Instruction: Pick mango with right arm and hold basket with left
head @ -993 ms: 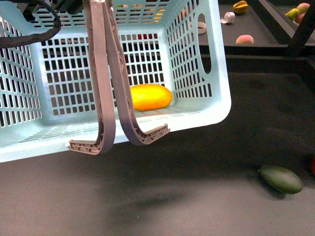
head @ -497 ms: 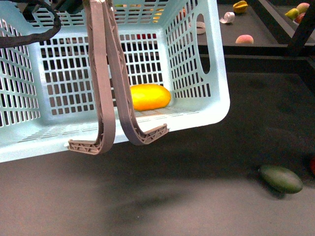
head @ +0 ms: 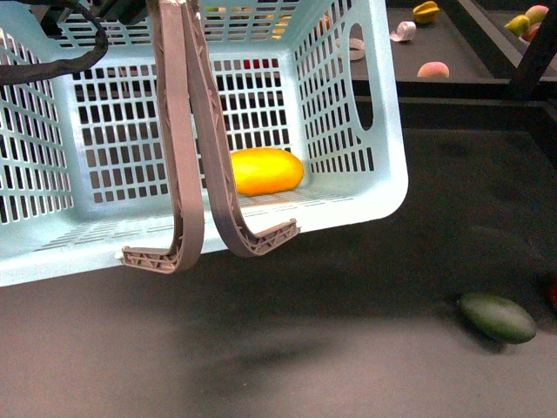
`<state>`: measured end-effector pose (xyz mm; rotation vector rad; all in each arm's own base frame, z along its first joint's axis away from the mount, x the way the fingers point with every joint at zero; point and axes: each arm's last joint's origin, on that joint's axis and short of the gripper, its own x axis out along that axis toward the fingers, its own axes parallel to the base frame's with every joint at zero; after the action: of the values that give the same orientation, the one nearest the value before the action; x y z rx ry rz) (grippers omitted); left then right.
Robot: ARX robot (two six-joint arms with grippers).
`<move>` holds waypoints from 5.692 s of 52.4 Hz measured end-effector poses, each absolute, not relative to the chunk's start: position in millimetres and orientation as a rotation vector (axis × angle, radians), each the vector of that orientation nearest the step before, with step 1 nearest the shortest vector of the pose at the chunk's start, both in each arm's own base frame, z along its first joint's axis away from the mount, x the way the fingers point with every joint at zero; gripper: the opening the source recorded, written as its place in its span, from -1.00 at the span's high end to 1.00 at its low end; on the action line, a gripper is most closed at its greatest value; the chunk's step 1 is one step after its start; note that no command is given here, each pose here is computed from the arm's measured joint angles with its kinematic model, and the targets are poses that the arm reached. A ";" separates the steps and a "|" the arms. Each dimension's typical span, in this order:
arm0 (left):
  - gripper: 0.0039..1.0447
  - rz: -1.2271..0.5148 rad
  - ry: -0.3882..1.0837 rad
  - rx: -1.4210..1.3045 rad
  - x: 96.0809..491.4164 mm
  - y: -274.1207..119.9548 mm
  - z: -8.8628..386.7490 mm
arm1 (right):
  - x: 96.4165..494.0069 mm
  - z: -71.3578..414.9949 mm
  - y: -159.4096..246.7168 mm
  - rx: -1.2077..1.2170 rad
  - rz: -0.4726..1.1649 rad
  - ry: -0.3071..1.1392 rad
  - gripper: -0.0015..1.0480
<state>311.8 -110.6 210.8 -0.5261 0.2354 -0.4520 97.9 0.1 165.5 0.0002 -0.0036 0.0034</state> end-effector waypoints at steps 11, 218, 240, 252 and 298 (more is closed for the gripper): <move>0.88 -0.452 0.236 -0.529 311.8 -110.6 210.8 | 97.7 165.3 0.1 0.000 0.004 -0.002 0.96; -0.85 0.678 0.180 -0.767 248.0 16.6 236.1 | 97.6 165.3 0.1 -0.002 0.004 -0.003 -0.84; -0.24 0.033 0.061 -0.325 226.7 11.8 213.4 | 97.6 165.3 0.1 -0.002 0.004 -0.003 -0.84; 0.58 -0.001 0.007 -0.044 192.8 0.3 198.6 | 97.6 165.3 0.1 -0.002 0.004 -0.003 -0.84; 0.96 0.000 -0.014 -0.008 132.3 0.1 171.2 | 97.6 165.3 0.1 -0.002 0.004 -0.003 -0.84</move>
<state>132.3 0.1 171.2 -0.0078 -0.0135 0.0003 97.6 0.1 165.3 -0.0021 -0.0032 0.0042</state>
